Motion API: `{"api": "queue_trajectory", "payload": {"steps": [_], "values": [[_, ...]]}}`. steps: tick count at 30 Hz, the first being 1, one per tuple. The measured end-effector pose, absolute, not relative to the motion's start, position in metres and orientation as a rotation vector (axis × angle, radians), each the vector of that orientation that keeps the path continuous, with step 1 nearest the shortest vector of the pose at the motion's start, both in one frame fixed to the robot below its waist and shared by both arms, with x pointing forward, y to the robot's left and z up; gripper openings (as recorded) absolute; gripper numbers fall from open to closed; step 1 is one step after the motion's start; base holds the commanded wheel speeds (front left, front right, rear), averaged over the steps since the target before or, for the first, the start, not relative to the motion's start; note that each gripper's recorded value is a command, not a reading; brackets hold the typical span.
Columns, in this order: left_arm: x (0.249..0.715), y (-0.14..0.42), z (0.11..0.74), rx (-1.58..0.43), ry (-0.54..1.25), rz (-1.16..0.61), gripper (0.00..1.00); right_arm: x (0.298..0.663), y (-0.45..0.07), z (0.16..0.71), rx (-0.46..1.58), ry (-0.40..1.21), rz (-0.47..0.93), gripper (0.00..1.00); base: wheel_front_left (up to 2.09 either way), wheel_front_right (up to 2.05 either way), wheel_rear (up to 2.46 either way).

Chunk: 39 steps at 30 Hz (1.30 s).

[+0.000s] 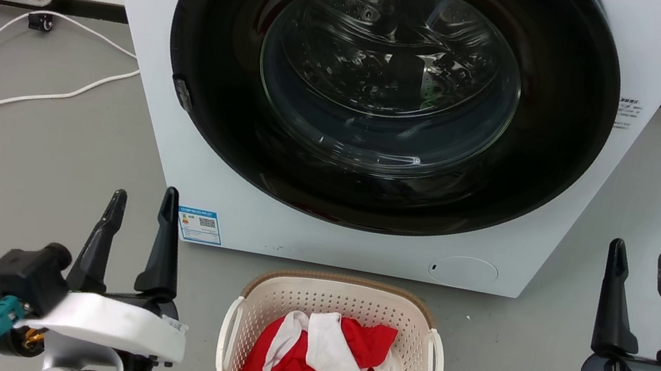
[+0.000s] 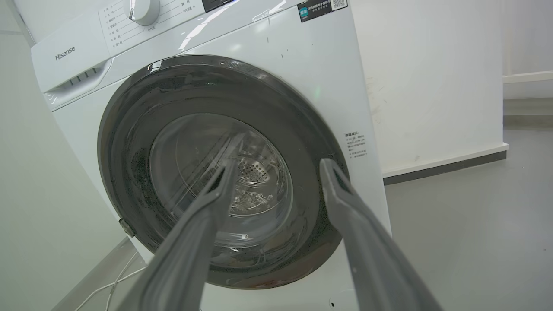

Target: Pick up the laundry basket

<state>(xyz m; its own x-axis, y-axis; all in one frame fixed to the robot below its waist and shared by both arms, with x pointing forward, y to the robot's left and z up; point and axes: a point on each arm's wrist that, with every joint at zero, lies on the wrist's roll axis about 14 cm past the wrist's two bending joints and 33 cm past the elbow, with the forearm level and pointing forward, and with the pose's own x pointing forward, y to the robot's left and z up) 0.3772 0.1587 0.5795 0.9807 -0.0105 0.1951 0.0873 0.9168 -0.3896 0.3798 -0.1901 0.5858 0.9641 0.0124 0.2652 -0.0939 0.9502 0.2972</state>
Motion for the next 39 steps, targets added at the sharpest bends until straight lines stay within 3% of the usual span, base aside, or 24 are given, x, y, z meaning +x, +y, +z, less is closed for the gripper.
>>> {"api": "queue_trajectory", "payload": {"steps": [17,33,39], "values": [[0.37,0.132,0.566,-0.147,-0.171,-0.09,1.0,0.376,-0.203,0.568,0.126,-0.231,0.003,1.0,0.0,0.0,0.0],[0.365,0.114,0.558,-0.086,-0.186,-0.18,1.0,0.373,-0.192,0.567,-0.025,-0.237,0.035,1.0,0.0,0.0,0.0],[0.365,0.114,0.564,-0.147,-0.211,-0.182,1.0,0.372,-0.196,0.567,-0.053,-0.241,0.024,1.0,0.0,0.0,0.0]]}}
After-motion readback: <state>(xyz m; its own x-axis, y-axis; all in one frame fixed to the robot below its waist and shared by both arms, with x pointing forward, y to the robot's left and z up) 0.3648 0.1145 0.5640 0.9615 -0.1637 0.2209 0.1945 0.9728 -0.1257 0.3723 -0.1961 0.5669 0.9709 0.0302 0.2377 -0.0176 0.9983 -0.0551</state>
